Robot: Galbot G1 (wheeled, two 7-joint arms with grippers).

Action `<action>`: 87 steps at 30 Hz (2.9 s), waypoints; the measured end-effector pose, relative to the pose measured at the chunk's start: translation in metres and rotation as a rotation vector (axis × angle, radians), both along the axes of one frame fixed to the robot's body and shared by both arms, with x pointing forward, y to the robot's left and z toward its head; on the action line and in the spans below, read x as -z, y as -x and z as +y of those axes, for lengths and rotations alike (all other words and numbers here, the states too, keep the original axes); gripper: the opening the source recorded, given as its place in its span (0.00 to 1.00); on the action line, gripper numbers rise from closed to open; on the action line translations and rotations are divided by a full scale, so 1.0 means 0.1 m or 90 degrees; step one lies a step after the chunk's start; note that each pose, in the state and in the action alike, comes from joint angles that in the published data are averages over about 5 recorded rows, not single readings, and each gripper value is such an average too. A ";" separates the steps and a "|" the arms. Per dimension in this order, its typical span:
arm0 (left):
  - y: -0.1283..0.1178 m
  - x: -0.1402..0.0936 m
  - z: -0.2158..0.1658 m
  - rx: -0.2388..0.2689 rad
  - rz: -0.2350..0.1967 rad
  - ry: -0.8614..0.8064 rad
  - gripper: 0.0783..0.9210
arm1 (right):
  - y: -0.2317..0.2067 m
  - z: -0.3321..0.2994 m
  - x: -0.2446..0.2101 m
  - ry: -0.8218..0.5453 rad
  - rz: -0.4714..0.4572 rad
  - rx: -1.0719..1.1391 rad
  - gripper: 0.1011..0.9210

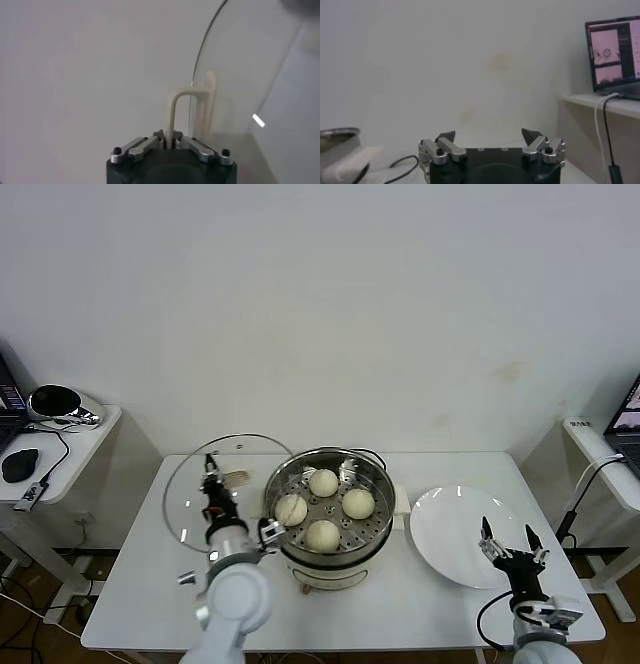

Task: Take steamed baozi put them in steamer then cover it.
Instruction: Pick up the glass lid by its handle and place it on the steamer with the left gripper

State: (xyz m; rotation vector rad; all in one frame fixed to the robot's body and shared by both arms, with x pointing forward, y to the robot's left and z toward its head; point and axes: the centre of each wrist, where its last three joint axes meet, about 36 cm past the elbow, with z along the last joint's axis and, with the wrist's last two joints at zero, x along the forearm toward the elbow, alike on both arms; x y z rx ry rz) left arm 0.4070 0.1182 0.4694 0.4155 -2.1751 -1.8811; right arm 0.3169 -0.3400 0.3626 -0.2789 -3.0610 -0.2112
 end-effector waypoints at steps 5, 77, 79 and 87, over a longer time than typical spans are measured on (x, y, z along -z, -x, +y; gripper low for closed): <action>-0.09 -0.06 -0.32 0.043 0.004 0.012 0.09 | -0.02 -0.02 0.03 0.002 0.007 0.009 0.88; -0.27 0.28 -1.24 0.175 0.090 -0.026 0.09 | -0.05 -0.03 0.20 0.009 0.025 0.022 0.88; -0.27 0.29 -1.24 0.175 0.092 -0.027 0.09 | -0.04 -0.03 0.20 0.008 0.026 0.022 0.88; -0.28 0.29 -1.22 0.174 0.093 -0.030 0.09 | -0.04 -0.02 0.22 0.007 0.026 0.024 0.88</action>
